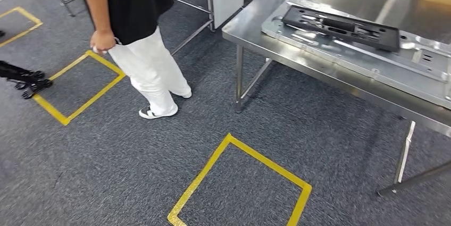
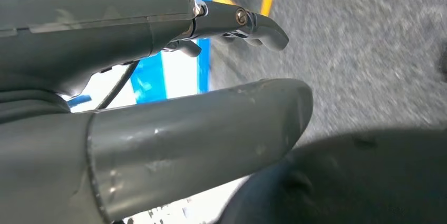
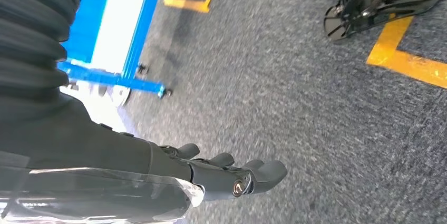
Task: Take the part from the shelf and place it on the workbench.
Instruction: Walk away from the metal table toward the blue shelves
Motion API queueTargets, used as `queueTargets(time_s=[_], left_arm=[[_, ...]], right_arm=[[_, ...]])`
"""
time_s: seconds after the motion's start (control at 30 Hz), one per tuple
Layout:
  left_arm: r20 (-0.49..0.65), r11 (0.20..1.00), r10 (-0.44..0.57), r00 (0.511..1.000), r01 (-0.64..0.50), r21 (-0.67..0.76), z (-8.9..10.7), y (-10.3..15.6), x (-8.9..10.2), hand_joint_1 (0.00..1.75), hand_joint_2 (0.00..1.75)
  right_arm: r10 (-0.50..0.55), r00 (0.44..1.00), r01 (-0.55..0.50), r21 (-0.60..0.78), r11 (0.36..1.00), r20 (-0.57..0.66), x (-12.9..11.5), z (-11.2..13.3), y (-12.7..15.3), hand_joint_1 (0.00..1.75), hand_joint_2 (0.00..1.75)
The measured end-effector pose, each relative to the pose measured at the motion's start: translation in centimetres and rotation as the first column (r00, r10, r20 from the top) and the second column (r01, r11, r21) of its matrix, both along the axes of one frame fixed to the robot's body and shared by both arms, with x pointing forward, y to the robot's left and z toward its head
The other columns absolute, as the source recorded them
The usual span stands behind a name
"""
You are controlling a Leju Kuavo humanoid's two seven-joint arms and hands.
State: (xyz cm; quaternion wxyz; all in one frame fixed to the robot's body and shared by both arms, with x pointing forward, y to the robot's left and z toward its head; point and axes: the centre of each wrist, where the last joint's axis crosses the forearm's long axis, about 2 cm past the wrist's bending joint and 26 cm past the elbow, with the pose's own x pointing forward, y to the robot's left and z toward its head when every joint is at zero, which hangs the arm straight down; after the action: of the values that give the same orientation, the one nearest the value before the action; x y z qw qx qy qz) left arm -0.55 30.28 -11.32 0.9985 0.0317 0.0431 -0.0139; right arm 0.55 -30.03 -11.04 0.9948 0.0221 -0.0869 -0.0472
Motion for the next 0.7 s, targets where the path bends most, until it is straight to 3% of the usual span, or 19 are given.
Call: queueTargets(time_s=[0.13,0.3,0.43,0.57,0.63,0.7], left_arm=[[-0.001,1.000,0.003,1.000,-0.003,-0.001,0.0,0.0,-0.1,0.00,0.00],[0.012,0.998,0.060,0.998,-0.060,0.011,0.0,-0.2,0.1,0.00,0.00],[0.036,0.975,0.221,0.975,-0.222,0.026,0.0,-1.7,-0.1,0.00,0.00],[0.073,0.959,0.277,0.958,-0.280,0.039,0.1,-3.4,-0.1,0.00,0.00],[0.087,0.955,0.293,0.952,-0.296,0.022,0.1,-3.6,-0.2,0.00,0.00],[0.085,0.938,0.345,0.935,-0.345,-0.025,0.1,-3.6,-0.2,0.00,0.00]], right_arm=[[0.004,1.000,-0.004,-0.001,1.000,0.002,0.0,0.0,0.0,0.00,0.00],[0.018,0.998,-0.015,-0.045,0.999,0.061,0.2,0.0,0.0,0.00,0.00],[-0.033,0.967,0.059,-0.097,0.993,0.251,0.7,0.1,0.0,0.00,0.00],[-0.014,0.925,0.057,-0.102,0.993,0.379,0.2,0.1,0.0,0.00,0.00],[-0.010,0.940,0.051,-0.113,0.992,0.341,0.0,0.1,-0.1,0.00,0.00],[-0.070,0.979,0.096,-0.129,0.987,0.192,0.2,0.1,-0.1,0.00,0.00]])
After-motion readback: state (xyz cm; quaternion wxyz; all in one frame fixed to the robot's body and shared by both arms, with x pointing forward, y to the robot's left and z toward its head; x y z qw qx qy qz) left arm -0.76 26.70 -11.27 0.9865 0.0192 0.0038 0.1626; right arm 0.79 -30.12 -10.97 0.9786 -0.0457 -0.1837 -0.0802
